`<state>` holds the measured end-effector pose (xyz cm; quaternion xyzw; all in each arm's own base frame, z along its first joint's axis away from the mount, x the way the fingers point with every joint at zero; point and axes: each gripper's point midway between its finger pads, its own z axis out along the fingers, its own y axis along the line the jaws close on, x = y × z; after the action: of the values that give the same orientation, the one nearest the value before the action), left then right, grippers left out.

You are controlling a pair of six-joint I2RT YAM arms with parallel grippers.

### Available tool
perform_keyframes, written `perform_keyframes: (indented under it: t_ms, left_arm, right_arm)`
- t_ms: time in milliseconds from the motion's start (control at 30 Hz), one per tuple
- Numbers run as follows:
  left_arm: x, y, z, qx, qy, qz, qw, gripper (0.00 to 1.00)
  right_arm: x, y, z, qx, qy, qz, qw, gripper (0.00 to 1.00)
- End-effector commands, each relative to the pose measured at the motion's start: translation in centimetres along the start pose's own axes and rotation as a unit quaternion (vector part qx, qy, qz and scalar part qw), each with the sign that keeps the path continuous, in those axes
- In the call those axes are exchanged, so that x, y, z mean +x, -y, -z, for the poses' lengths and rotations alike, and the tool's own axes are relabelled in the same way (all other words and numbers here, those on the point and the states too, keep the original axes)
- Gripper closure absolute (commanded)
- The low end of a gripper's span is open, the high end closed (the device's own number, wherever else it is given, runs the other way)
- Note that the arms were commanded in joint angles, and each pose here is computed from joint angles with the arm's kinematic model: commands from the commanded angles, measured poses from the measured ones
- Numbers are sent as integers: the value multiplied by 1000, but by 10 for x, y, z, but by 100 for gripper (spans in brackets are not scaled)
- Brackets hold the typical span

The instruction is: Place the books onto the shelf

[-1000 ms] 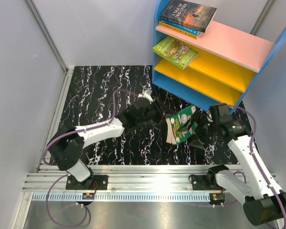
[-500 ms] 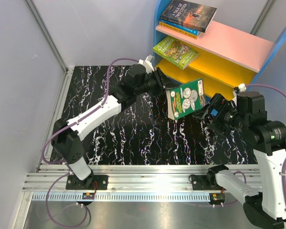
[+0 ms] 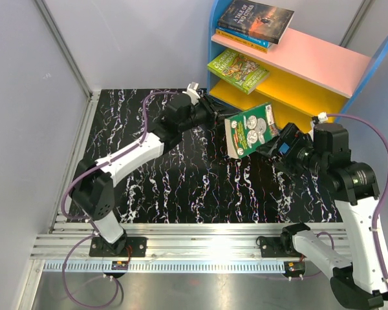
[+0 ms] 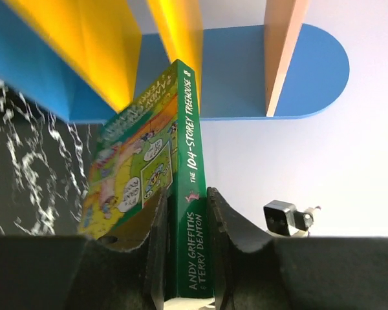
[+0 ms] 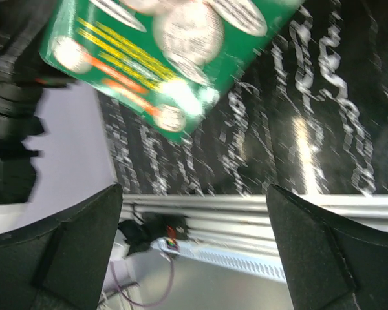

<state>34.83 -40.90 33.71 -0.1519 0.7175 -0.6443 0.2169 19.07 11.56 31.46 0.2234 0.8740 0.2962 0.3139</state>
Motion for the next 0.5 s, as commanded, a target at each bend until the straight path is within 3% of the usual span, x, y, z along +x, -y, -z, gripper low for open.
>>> perform_keyframes:
  t_ms: [0,167,267,400,467]
  left_arm:
    - [-3,132,56,173,25,4,985,100]
    - [-4,148,87,200,48,45,978,100]
    - [-7,155,101,202,67,48,976,100]
    - [0,151,109,154,59,-21,986,100]
    - [3,123,104,72,47,-95,992,99]
  right_arm:
    - [-30,-53,15,-126,76,-15,989,0]
    - [-35,-70,8,-186,85,-63,977,0]
    - [-26,-69,-7,-202,57,-93,973,0]
    - [-17,-63,-17,-204,40,-106,972,0]
    - [-9,-48,-25,-168,25,-108,980,0]
